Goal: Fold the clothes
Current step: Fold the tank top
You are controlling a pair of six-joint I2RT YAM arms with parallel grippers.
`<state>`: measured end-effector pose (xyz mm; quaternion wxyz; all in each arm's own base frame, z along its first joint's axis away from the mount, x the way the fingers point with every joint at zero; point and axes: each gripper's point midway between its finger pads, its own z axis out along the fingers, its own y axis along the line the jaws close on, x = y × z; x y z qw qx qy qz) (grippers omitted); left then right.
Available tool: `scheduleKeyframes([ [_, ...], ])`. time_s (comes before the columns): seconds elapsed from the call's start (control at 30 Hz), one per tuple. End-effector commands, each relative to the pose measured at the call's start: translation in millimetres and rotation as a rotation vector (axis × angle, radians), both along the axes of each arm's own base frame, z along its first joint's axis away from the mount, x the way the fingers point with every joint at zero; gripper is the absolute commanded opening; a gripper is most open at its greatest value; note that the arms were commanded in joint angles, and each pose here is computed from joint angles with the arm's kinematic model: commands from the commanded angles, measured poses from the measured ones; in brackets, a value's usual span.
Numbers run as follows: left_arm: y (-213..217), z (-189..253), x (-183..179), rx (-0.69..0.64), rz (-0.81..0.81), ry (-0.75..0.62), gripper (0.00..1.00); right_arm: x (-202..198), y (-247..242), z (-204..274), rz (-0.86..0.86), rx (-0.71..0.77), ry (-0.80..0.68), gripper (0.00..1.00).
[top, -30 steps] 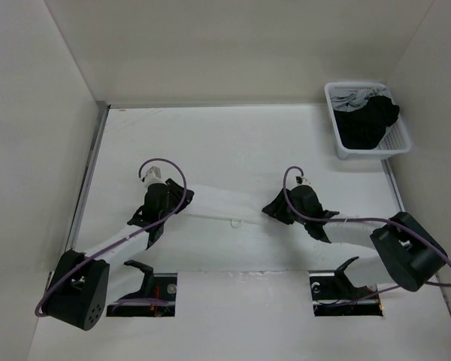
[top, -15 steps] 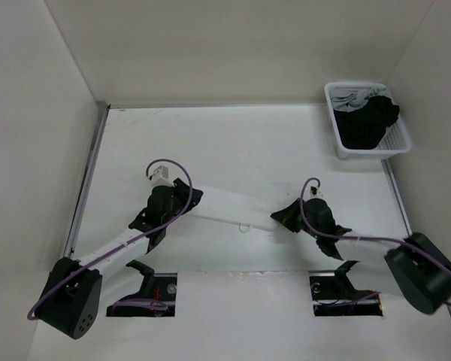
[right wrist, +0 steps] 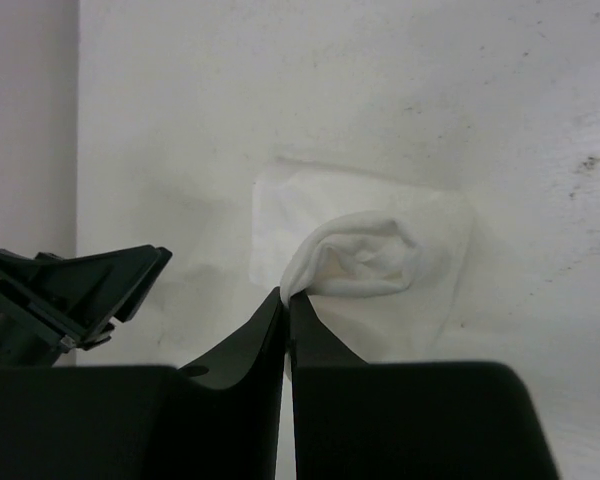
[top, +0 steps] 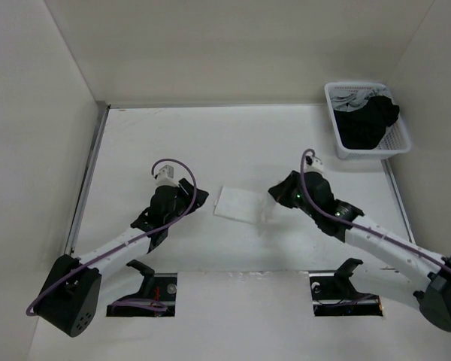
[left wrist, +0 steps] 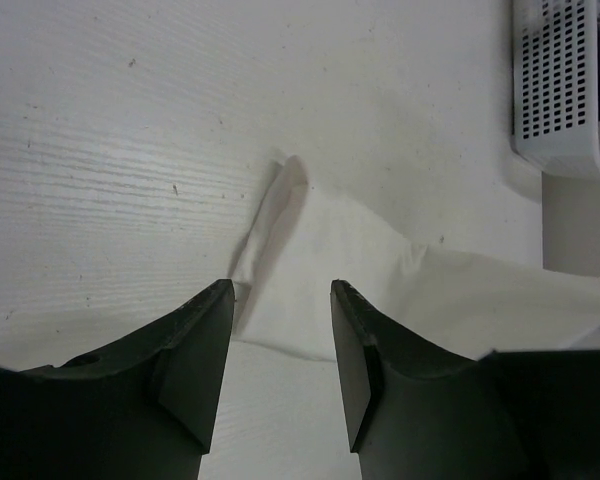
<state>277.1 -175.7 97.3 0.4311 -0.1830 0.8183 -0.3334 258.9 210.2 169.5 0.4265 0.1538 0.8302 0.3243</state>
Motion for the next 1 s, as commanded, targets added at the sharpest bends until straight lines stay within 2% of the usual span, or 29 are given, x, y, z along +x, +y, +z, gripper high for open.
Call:
scheduleKeyframes([
  [0.0,-12,36,9,-0.053,-0.035,-0.096,0.43,7,19,-5,0.053,-0.127,0.031,0.07],
  [0.4,-5,35,4,-0.085,-0.053,-0.103,0.43,27,146,-39,0.253,-0.282,0.125,0.1],
  [0.43,-4,35,5,-0.087,-0.05,-0.102,0.43,28,156,-45,0.268,-0.287,0.134,0.13],
  [0.47,-2,35,5,-0.09,-0.05,-0.102,0.43,30,164,-48,0.278,-0.29,0.139,0.2],
  [0.57,2,39,7,-0.099,-0.042,-0.11,0.43,32,182,-50,0.282,-0.276,0.127,0.52],
  [0.6,4,40,7,-0.101,-0.038,-0.113,0.43,31,187,-41,0.289,-0.256,0.1,0.57],
  [0.73,4,45,10,-0.103,-0.033,-0.119,0.43,27,178,-7,0.268,-0.156,-0.006,0.62],
  [0.77,2,44,12,-0.101,-0.038,-0.115,0.43,23,171,1,0.261,-0.131,-0.033,0.61],
  [0.8,-3,43,12,-0.101,-0.049,-0.108,0.43,19,163,2,0.257,-0.112,-0.045,0.55],
  [0.9,-24,43,13,-0.1,-0.096,-0.1,0.43,18,130,-13,0.218,-0.089,-0.032,0.2],
  [0.97,-42,42,11,-0.1,-0.135,-0.1,0.43,14,116,-29,0.231,-0.078,-0.002,0.08],
])
